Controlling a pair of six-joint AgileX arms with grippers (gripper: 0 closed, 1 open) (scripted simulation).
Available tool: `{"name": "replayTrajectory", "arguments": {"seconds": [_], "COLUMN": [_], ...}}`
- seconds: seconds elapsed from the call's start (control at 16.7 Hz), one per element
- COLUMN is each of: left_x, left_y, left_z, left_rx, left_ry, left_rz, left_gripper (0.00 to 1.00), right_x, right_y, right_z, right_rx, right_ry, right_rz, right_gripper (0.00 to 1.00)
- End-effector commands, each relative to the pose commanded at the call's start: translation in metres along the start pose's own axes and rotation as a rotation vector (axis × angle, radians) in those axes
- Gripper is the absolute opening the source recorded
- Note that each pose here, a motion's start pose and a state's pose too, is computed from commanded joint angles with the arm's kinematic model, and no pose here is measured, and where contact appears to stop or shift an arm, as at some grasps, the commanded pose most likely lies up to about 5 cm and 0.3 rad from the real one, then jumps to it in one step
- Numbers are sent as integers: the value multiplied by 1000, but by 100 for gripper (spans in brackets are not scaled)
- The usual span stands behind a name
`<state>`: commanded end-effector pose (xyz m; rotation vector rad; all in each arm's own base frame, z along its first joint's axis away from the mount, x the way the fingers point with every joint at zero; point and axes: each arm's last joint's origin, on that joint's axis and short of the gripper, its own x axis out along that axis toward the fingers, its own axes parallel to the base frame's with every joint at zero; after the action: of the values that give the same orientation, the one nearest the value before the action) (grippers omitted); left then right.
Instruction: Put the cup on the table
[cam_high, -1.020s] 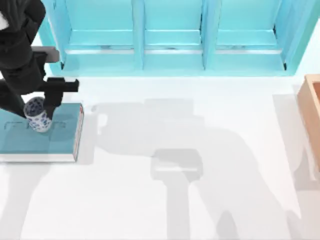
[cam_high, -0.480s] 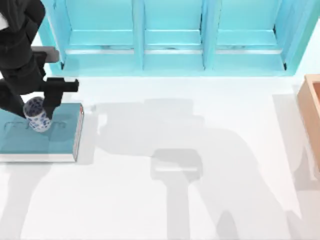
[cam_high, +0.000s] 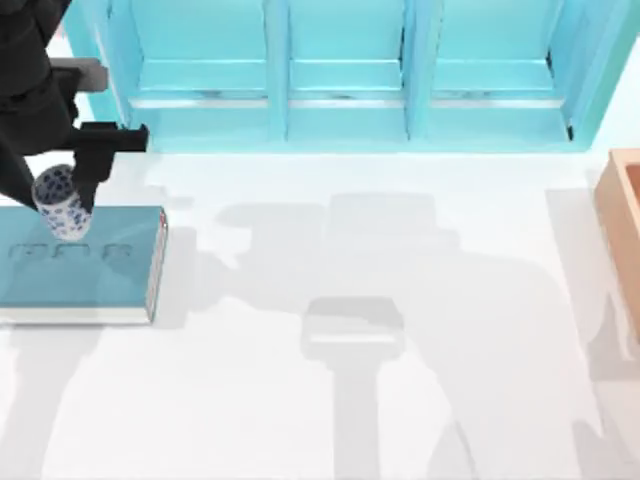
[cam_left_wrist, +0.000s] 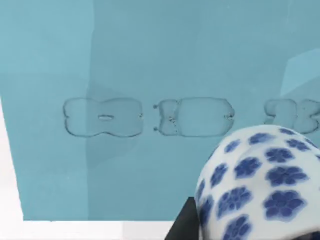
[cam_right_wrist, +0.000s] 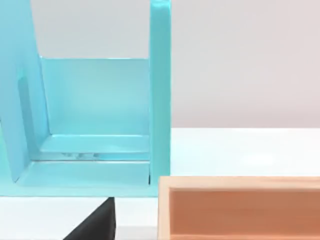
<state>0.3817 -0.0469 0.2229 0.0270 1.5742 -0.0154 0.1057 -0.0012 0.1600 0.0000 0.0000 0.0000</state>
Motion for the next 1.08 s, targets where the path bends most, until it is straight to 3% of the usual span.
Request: {"name": "replayTrajectory", "arguments": {"seconds": [0.36,0.48,0.78,1.08], "left_x": [-5,-4,-18,-27], "left_y": [0,-15,-107,-202], "left_z": [1,4,15,-4], "left_rx": [0,1,3,-7], "left_ry": [4,16,4,-6], "left_rz": [1,2,-1,-6], "left_gripper": [0,0,0,0], "right_x": [0,0,0,0], "right_y": [0,0,0,0], "right_z": [0,0,0,0], "right_rx": [0,0,0,0], "right_ry": [0,0,0,0], "right_rz": [0,0,0,0], "right_gripper": [100,100,100,100]}}
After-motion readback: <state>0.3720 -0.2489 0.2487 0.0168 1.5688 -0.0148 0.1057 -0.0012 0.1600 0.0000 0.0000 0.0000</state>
